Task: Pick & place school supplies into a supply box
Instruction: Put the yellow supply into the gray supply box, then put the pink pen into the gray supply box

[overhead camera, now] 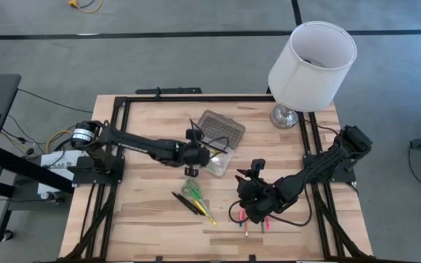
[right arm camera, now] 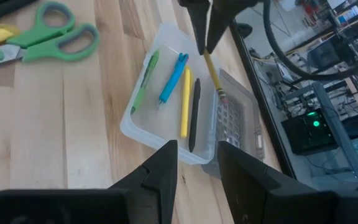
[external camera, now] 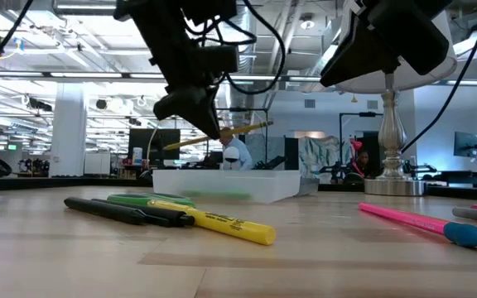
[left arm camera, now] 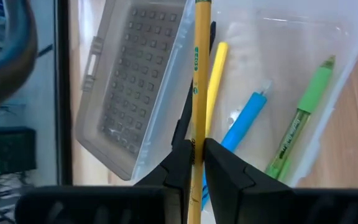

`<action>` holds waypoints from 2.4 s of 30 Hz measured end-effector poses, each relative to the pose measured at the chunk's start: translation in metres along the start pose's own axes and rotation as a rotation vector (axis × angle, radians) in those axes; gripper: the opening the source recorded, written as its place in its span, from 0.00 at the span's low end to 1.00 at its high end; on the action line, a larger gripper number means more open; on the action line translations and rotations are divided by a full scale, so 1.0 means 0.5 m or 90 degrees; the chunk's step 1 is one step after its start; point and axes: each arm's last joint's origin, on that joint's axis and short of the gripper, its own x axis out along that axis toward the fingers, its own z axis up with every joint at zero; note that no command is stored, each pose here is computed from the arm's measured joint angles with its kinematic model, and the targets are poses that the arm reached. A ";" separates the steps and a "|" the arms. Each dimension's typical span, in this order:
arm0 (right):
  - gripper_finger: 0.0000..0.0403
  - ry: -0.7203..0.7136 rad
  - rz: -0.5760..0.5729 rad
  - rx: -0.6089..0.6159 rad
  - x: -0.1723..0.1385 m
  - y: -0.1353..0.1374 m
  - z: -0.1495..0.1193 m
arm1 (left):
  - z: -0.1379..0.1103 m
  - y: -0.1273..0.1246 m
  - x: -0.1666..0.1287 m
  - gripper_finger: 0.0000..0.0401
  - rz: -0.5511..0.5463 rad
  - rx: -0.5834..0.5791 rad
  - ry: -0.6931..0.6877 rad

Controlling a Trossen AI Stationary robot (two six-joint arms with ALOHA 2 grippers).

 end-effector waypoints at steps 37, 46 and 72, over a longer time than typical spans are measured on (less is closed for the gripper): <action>0.27 0.069 0.122 0.056 -0.008 0.013 -0.014 | -0.019 -0.039 -0.018 0.23 -0.120 -0.051 0.056; 0.27 0.196 0.242 0.120 -0.051 0.039 -0.049 | -0.015 -0.146 -0.078 0.23 -0.153 -0.036 0.035; 0.27 0.369 0.246 0.516 -0.132 0.119 -0.132 | -0.044 -0.258 -0.125 0.23 -0.022 -0.038 -0.073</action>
